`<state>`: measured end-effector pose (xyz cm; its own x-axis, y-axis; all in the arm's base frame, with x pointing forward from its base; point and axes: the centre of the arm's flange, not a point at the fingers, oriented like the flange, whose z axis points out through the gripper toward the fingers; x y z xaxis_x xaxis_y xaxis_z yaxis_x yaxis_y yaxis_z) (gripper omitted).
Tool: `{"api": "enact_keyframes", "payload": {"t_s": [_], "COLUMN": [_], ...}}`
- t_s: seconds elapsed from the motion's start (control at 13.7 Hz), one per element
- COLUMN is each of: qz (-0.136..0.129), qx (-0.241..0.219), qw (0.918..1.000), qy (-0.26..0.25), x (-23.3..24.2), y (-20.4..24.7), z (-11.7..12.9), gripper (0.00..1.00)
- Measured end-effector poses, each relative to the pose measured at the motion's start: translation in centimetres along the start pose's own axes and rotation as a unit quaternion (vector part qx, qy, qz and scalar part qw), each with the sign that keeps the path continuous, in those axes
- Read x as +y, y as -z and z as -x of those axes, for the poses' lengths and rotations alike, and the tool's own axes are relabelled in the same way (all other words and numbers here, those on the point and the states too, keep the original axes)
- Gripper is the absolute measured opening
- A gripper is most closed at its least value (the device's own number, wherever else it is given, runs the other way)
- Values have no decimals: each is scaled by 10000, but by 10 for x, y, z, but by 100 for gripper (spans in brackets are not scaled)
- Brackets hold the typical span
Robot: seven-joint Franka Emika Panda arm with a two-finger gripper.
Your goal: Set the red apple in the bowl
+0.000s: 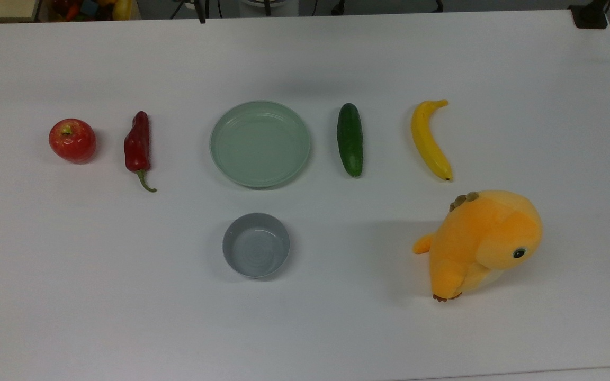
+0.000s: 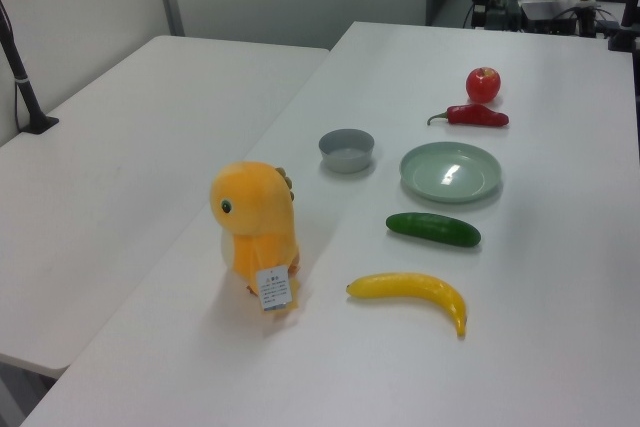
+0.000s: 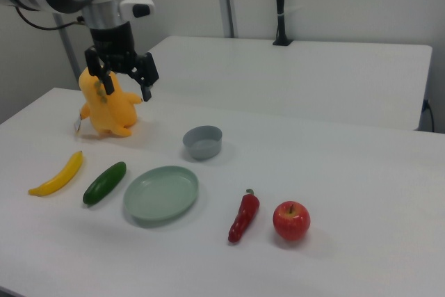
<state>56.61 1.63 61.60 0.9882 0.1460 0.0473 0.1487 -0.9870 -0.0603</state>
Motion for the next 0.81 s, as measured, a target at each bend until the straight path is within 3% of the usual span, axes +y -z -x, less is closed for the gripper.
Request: {"api": "enact_keyframes", "payload": {"t_s": [0.37, 0.59, 0.81], "qz": [141, 300, 489], "qx": [36, 236, 342], "qw": [9998, 9989, 9971], "qy": [-152, -288, -475], "x": [42, 94, 166], "y": [4, 19, 5], "z": [4, -1, -4], "gripper": [100, 100, 100]}}
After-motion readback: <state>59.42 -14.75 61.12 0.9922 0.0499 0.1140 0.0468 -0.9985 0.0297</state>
